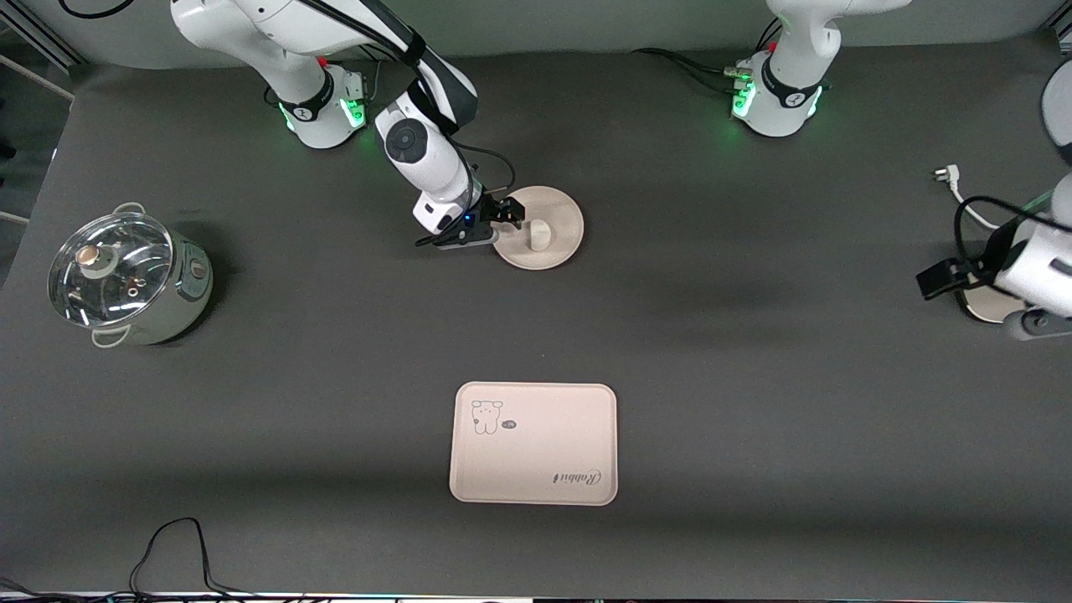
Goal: Place bun in plate and plate on tray
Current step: 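Grasp the plate rim with the right gripper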
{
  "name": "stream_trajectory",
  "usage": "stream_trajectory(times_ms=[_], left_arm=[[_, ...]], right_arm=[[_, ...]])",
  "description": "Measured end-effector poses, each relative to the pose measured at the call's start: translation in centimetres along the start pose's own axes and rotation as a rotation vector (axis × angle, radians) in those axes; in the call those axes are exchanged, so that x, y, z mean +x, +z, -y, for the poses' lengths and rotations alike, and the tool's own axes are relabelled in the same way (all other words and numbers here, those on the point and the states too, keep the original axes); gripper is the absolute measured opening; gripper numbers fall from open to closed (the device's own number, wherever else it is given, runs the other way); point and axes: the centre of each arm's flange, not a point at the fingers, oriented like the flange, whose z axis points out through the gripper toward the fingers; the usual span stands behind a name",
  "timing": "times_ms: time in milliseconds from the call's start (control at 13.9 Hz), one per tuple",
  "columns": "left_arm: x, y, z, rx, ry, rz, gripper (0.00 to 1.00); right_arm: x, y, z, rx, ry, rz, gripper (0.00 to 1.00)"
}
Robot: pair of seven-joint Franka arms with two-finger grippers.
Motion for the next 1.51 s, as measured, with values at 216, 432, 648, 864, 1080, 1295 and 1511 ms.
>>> stream_trajectory(times_ms=[216, 432, 648, 864, 1080, 1295, 1511], left_arm=[[-1.2, -1.9, 1.6, -0.038, 0.042, -0.004, 1.0], [-0.6, 0.7, 2.8, -0.082, 0.06, 0.05, 1.0], [-0.1, 2.0, 3.2, -0.082, 0.064, 0.072, 1.0], [0.2, 2.6, 3.6, -0.081, 0.063, 0.082, 1.0], [0.4, 3.1, 3.1, -0.081, 0.07, 0.091, 1.0], [0.5, 3.4, 2.7, -0.079, 0.076, 0.096, 1.0], [0.6, 3.6, 2.9, -0.078, 0.074, 0.1, 1.0]], right_arm=[[-0.3, 0.4, -0.6, -0.011, 0.003, 0.01, 1.0], [-0.3, 1.3, -1.0, -0.005, 0.012, 0.005, 1.0], [-0.3, 2.2, -1.3, 0.002, 0.02, 0.003, 0.86], [-0.3, 2.4, -1.4, 0.005, 0.022, 0.0, 0.52], [0.0, 2.5, -1.6, 0.011, 0.029, -0.011, 0.49], [0.4, 2.6, -1.8, 0.021, 0.039, -0.027, 0.14], [1.1, 2.2, -1.9, 0.033, 0.05, -0.046, 0.09]])
